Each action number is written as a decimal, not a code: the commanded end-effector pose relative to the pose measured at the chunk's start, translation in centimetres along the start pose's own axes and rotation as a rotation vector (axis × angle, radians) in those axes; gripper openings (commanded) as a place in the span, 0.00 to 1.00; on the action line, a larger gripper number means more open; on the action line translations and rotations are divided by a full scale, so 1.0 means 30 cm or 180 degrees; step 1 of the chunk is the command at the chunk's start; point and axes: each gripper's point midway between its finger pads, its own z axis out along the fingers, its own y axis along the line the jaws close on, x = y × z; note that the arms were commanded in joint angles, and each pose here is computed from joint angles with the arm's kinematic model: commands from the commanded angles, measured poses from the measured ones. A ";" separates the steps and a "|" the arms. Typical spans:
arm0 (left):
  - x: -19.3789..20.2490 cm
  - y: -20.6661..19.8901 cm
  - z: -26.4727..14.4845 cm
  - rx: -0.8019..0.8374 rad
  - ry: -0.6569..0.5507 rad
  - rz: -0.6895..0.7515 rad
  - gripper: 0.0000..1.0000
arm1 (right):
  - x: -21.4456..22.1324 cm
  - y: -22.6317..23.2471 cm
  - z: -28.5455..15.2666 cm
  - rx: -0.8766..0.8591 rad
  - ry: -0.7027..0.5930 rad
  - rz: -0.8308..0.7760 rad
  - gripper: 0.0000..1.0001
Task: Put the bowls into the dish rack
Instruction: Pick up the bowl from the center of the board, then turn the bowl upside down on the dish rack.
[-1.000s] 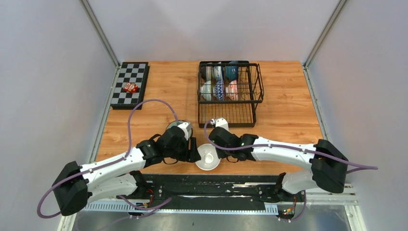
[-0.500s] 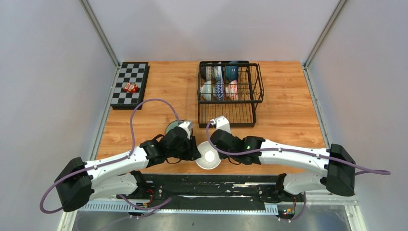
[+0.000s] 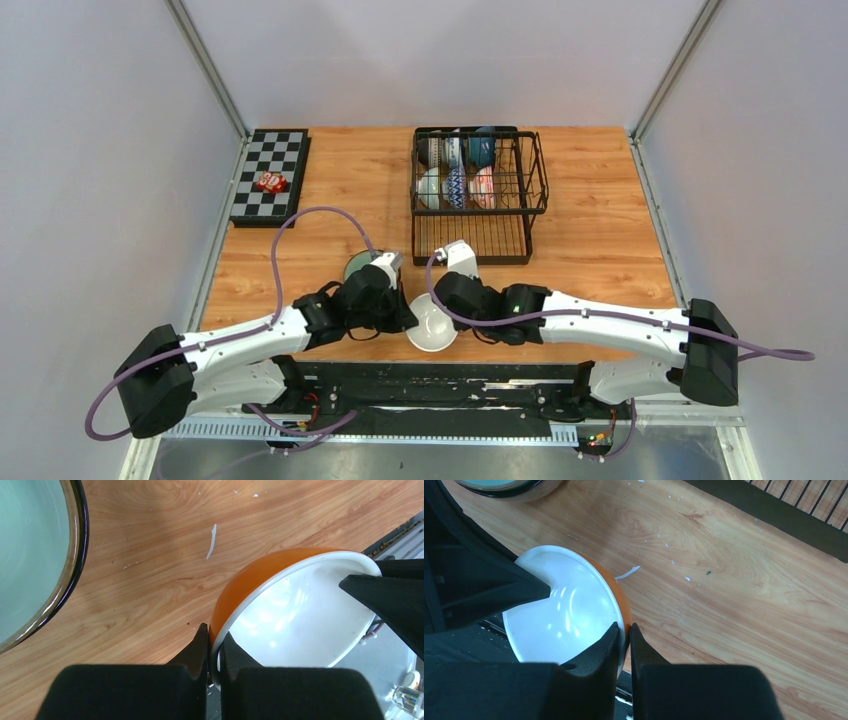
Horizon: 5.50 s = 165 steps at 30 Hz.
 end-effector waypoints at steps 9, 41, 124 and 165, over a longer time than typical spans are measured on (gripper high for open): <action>-0.051 -0.128 -0.024 0.0632 -0.0244 0.0120 0.00 | -0.088 -0.059 -0.153 -0.0192 -0.0439 -0.0076 0.50; -0.261 -0.261 -0.194 0.2233 -0.1345 -0.0138 0.00 | -0.205 0.059 -0.409 -0.1748 -0.1360 0.0753 1.00; -0.458 -0.245 -0.398 0.1120 -0.1816 0.0341 0.80 | -0.486 0.042 -0.512 -0.1352 -0.2067 0.0332 0.03; -0.379 0.000 -0.573 -0.0270 -0.1521 0.1391 0.89 | -0.787 -0.182 -0.353 0.0365 -0.1187 -0.3545 0.03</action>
